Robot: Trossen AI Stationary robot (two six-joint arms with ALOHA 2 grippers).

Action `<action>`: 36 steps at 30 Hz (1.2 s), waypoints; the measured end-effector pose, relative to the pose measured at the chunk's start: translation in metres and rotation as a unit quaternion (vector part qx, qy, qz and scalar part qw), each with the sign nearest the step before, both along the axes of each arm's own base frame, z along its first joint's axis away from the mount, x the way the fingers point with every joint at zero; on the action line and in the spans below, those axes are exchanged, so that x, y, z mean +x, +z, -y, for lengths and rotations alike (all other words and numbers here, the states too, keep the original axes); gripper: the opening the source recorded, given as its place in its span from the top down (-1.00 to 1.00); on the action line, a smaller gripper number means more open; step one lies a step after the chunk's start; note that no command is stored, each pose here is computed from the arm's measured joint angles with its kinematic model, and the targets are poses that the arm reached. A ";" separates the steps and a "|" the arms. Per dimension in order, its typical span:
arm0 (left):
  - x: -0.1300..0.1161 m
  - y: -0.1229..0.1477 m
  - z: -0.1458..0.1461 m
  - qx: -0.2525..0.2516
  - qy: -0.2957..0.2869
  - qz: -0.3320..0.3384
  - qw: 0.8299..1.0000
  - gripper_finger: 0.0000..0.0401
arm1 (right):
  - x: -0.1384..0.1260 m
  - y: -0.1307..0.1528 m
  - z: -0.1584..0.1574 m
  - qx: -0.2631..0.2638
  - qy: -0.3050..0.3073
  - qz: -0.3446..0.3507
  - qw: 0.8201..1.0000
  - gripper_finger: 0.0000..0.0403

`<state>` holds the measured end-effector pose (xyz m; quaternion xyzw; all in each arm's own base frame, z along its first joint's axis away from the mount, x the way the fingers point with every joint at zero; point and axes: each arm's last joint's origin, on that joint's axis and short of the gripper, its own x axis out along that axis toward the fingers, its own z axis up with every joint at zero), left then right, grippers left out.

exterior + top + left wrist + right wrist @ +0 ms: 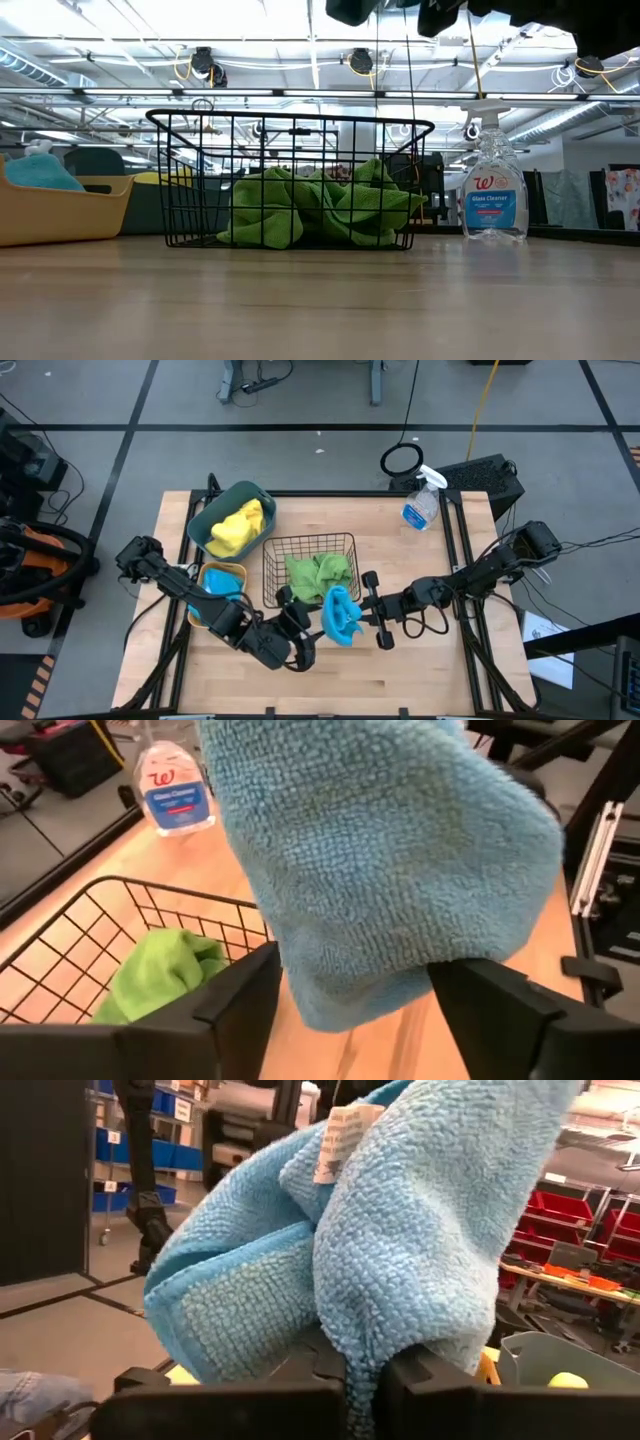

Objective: Sort microfiber towel by color & place in baskets
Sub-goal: Put the blue microfiber towel into the yellow bin

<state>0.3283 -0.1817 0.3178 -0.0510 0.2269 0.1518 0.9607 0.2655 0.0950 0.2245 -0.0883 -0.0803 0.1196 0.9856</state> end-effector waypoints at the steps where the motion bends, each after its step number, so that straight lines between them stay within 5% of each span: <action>1: 0.001 -0.001 0.000 0.002 0.001 -0.001 1.000 -0.33 | 0.000 0.000 0.000 0.001 0.003 -0.001 1.000 0.99; 8: 0.014 0.001 -0.005 0.031 0.009 0.031 0.999 -0.57 | 0.000 -0.004 0.000 -0.005 0.012 -0.019 1.000 0.99; 17: 0.059 -0.020 -0.028 0.024 -0.094 0.030 0.995 -0.59 | 0.000 -0.007 0.000 -0.009 0.012 -0.032 0.999 0.99; 21: 0.061 -0.024 -0.033 0.026 -0.090 0.018 0.995 -0.24 | 0.001 -0.008 0.001 -0.001 -0.009 -0.042 0.999 0.91; 27: 0.053 -0.017 -0.027 0.045 -0.093 0.020 0.994 0.73 | 0.002 -0.012 0.005 0.014 -0.028 -0.067 0.997 0.63; 36: 0.028 -0.004 -0.016 0.023 -0.090 -0.005 0.996 0.76 | 0.002 -0.019 0.009 0.013 -0.066 -0.109 0.992 0.25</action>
